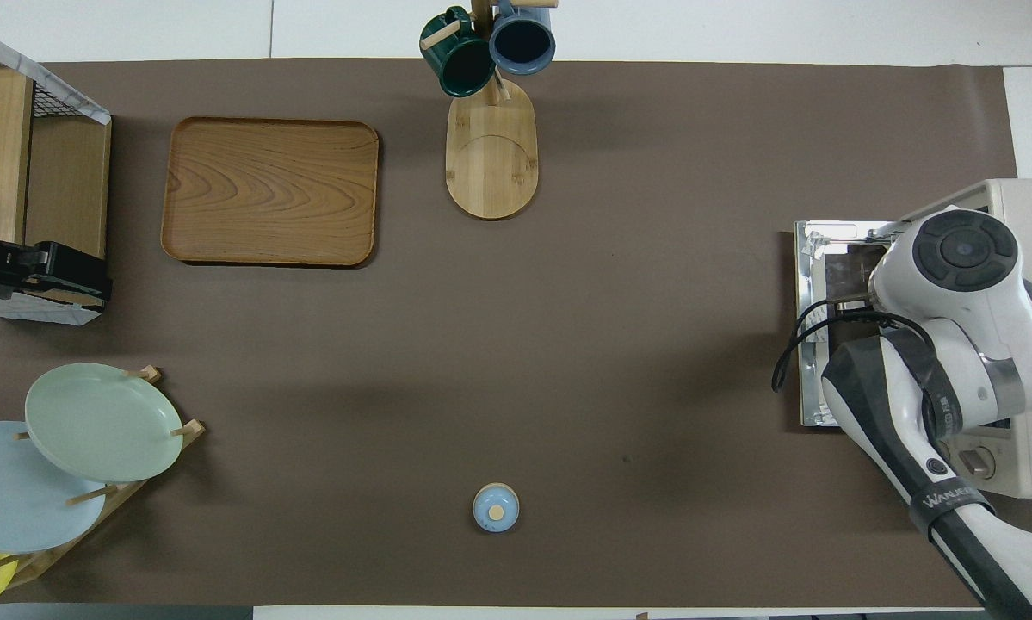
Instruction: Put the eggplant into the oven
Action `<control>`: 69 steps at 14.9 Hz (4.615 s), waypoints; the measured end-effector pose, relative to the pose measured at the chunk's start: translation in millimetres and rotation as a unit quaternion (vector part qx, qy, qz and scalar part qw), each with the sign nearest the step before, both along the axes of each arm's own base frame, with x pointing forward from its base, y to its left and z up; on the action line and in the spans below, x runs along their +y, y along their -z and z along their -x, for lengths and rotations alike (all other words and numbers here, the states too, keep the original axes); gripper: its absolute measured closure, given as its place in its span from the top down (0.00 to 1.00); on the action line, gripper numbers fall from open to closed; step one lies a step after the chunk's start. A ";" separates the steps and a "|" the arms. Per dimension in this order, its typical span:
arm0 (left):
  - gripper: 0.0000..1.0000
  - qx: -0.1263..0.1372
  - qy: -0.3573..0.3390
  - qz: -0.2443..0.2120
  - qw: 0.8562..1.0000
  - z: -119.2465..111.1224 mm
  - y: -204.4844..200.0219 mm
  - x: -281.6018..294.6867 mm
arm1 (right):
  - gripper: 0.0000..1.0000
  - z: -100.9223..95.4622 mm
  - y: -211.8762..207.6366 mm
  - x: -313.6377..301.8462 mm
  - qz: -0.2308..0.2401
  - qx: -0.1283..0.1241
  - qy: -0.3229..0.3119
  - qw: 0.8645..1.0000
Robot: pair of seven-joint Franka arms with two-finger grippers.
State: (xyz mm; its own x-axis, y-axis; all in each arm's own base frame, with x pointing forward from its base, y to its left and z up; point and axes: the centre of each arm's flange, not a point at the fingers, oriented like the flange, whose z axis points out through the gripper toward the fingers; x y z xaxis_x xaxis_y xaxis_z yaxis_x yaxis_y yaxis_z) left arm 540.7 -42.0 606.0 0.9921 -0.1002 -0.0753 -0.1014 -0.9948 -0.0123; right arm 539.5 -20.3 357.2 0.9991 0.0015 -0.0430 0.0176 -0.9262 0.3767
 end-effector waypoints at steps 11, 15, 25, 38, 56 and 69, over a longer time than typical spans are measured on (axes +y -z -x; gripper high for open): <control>1.00 -0.004 -0.002 0.000 1.000 2.4 -4.9 2.1 | 0.18 -43.0 -24.4 88.5 -0.133 -0.070 0.010 0.989; 1.00 -0.004 -0.002 0.000 1.000 2.4 -4.9 2.1 | 0.01 -36.4 31.3 117.2 -0.139 -0.048 0.033 0.989; 1.00 -0.004 -0.002 0.000 1.000 2.4 -4.9 2.3 | 0.01 -10.6 74.2 79.0 -0.042 -0.003 0.042 0.998; 1.00 -0.004 -0.002 0.000 1.000 2.4 -4.9 2.4 | 0.01 -20.8 -43.0 52.4 0.016 0.040 -0.055 0.998; 1.00 -0.004 -0.002 0.000 1.000 2.4 -4.9 2.5 | 0.59 -24.1 -126.1 -24.7 -0.114 -0.012 0.000 0.993; 1.00 -0.004 -0.002 0.000 1.000 2.4 -4.9 2.7 | 1.00 -5.6 -240.7 -17.5 -0.188 -0.019 0.036 0.981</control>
State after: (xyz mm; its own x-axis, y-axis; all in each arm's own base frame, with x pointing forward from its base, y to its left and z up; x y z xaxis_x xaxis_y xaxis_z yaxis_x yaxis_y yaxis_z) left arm 538.3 -39.3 610.9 0.9932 -0.0954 -0.0671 -0.0965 -0.9952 -0.0129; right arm 545.2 -37.7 597.9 0.9980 -0.0607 -0.0160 -0.0606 -0.9981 0.0078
